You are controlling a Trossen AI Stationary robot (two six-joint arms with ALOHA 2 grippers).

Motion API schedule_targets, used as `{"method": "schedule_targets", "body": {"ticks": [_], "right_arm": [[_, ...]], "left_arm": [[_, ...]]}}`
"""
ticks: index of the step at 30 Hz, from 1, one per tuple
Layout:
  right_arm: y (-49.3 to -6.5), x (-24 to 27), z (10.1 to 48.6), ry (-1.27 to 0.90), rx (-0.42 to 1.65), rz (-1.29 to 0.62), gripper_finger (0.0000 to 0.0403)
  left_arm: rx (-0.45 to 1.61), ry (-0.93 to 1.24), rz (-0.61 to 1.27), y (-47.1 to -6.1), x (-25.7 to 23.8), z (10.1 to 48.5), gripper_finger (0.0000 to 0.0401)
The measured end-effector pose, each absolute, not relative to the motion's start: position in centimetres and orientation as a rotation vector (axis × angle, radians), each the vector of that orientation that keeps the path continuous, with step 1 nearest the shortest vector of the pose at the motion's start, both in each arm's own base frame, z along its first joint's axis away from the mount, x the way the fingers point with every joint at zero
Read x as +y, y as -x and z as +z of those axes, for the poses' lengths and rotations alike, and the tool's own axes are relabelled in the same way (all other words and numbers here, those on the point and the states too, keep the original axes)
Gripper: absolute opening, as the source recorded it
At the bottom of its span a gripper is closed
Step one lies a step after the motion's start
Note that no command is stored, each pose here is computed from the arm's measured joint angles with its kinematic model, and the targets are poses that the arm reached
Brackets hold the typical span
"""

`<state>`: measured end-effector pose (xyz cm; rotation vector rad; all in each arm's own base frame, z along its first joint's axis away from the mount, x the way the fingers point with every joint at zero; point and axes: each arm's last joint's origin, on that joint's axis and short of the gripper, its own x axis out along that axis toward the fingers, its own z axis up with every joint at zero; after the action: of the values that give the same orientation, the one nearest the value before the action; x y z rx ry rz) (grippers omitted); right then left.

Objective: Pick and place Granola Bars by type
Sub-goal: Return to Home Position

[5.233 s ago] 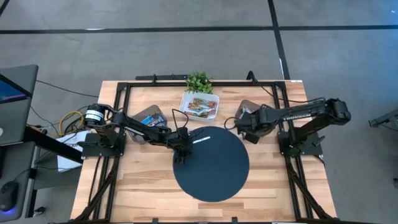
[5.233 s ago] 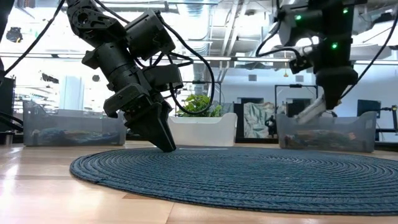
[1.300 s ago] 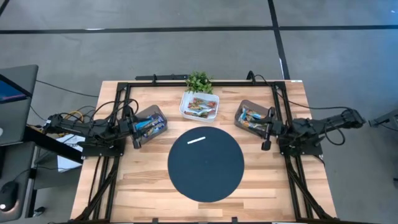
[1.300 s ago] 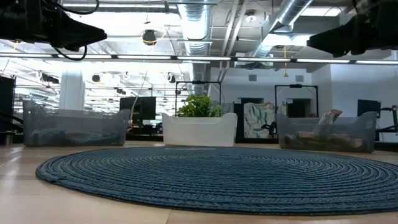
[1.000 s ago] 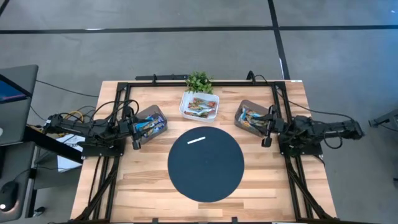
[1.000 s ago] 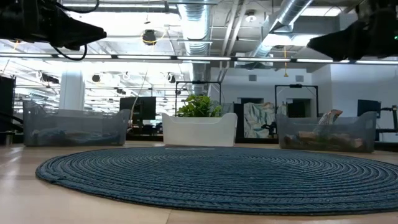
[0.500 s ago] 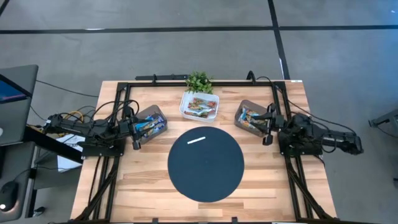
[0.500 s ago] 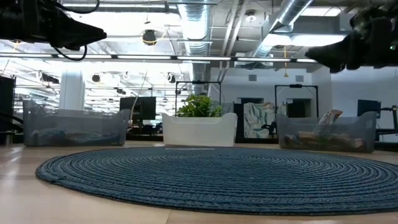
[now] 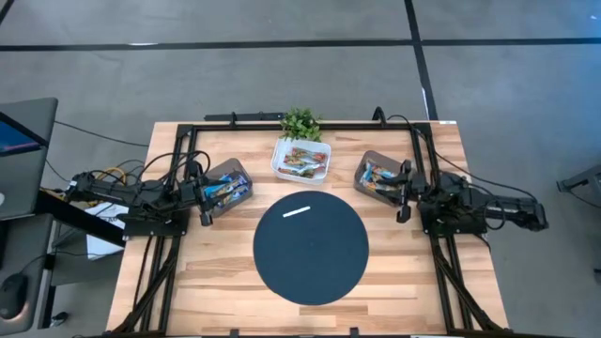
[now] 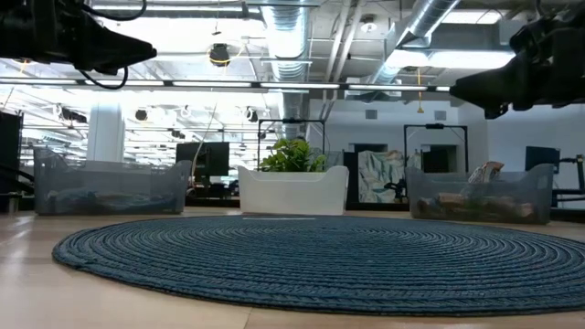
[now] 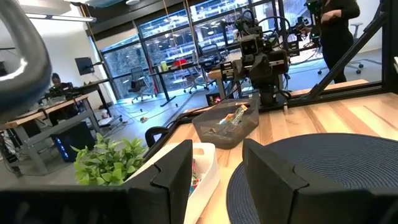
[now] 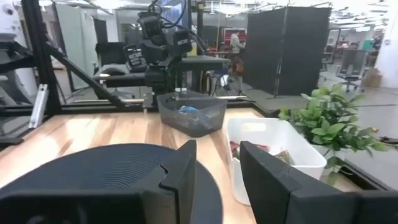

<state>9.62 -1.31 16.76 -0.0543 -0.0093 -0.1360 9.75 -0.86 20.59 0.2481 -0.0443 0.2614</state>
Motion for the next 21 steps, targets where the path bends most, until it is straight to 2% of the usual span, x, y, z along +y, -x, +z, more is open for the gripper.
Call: {"method": "schedule_targets", "body": {"ticks": [9,15,21], "right_arm": [[-9.7,-1.0,16.7,0.053,-0.008,-0.104,0.0117],[-9.7,-1.0,16.7,0.053,-0.008,-0.105,0.0117],[-9.7,-1.0,16.9,0.058,-0.021,-0.109,0.0117]], "left_arm": [[-0.042,-0.247,0.260,-9.8,-0.9,20.6,0.0137],[-0.144,-0.238,0.278,-9.9,-0.9,19.6,0.0137],[-0.247,-0.257,0.084,-9.9,-1.0,19.3,0.0137]]}}
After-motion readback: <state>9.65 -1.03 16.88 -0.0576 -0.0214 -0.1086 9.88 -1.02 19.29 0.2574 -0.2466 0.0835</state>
